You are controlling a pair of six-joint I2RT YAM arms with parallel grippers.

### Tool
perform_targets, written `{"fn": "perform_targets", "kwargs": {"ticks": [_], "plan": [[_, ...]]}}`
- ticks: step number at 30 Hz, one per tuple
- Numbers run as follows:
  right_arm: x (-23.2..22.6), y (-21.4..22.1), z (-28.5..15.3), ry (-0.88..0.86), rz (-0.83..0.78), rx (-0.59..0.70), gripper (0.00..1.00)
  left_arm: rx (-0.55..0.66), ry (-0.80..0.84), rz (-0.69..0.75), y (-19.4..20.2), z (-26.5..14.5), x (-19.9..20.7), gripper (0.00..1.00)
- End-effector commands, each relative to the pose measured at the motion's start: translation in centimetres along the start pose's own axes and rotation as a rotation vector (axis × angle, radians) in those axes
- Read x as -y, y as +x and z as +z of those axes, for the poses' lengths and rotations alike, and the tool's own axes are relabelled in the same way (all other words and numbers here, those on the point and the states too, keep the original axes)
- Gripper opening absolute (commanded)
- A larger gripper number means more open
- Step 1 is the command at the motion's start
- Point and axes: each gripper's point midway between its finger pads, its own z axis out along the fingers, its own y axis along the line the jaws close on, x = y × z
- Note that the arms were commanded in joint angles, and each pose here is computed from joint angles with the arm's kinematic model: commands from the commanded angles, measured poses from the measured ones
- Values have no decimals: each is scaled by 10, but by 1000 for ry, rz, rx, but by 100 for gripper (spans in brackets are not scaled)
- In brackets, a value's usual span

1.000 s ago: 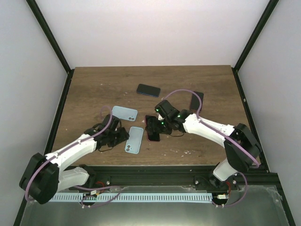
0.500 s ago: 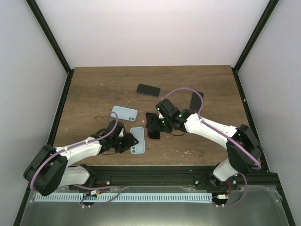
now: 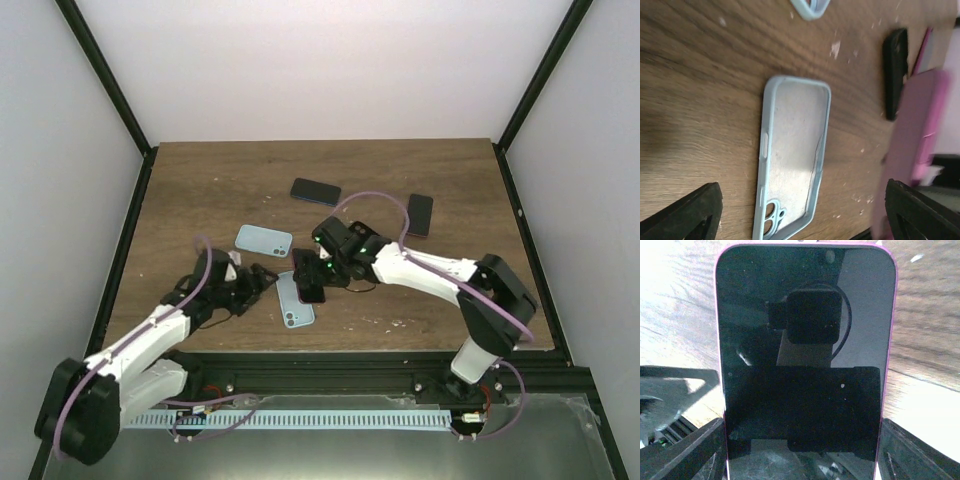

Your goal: Put the phone into the phone case

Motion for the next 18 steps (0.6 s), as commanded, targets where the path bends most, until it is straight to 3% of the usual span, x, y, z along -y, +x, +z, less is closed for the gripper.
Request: {"fn": "perform_targets", "kwargs": {"ticks": [1,11,18], "plan": [[-42,-7,10,-82,-52,8,55,64,3,19,-15,-22,-7,92],[-58,18,47,-59,-68,-74,55,190,-63,14,-43,-61,-18,93],[-51,25,60,-35,-69,-101,55,200,-75,3,-42,-61,-23,89]]}}
